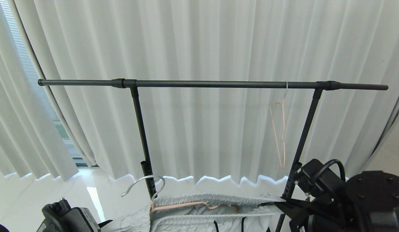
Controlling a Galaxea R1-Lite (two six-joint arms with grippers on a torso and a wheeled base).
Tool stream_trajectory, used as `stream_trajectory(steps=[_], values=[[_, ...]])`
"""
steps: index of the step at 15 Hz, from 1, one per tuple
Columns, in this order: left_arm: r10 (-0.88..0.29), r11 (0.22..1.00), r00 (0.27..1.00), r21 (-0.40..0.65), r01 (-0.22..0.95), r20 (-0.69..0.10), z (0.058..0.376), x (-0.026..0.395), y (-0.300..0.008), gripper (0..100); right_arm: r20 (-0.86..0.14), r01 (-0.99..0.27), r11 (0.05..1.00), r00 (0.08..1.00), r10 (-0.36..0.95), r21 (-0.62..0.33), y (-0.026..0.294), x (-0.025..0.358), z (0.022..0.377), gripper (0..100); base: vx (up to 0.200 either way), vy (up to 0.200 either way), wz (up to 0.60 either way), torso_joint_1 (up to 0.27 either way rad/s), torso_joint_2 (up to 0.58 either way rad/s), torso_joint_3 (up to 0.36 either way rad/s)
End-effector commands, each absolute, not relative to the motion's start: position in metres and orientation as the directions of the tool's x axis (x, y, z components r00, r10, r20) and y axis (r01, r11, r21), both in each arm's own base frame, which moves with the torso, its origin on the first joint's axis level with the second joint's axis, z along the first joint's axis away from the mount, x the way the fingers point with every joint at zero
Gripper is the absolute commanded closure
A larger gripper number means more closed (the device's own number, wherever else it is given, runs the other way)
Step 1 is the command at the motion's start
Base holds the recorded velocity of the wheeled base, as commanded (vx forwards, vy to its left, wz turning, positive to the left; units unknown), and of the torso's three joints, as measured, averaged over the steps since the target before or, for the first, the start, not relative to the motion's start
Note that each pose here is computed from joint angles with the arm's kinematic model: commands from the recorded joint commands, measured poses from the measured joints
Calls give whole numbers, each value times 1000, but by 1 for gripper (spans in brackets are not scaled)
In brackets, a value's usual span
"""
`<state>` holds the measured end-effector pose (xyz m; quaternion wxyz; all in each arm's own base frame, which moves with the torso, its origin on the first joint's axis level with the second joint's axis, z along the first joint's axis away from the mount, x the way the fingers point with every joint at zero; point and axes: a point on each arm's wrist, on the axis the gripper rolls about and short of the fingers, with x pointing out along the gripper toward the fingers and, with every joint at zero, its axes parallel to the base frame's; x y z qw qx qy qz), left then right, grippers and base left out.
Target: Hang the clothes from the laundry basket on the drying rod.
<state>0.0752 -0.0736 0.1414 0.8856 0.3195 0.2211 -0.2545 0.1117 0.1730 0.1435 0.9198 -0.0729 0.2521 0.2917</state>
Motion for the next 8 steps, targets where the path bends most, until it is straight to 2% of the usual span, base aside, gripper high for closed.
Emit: stream_trajectory(steps=[1, 5, 8], values=[[-306, 674, 770, 444, 590, -560, 141, 77, -76, 100, -480, -661, 750, 651, 588, 22, 167, 84, 157, 0, 0, 0, 0, 0, 0, 0], [-408, 674, 760, 394, 625, -507, 148, 77, -80, 100, -482, -746, 663, 602, 636, -56, 162, 70, 163, 0, 0, 0, 0, 0, 0, 0], [-493, 629, 714, 363, 688, -498, 150, 75, -84, 100, -465, -853, 517, 490, 737, -79, 169, 72, 174, 0, 0, 0, 0, 0, 0, 0]])
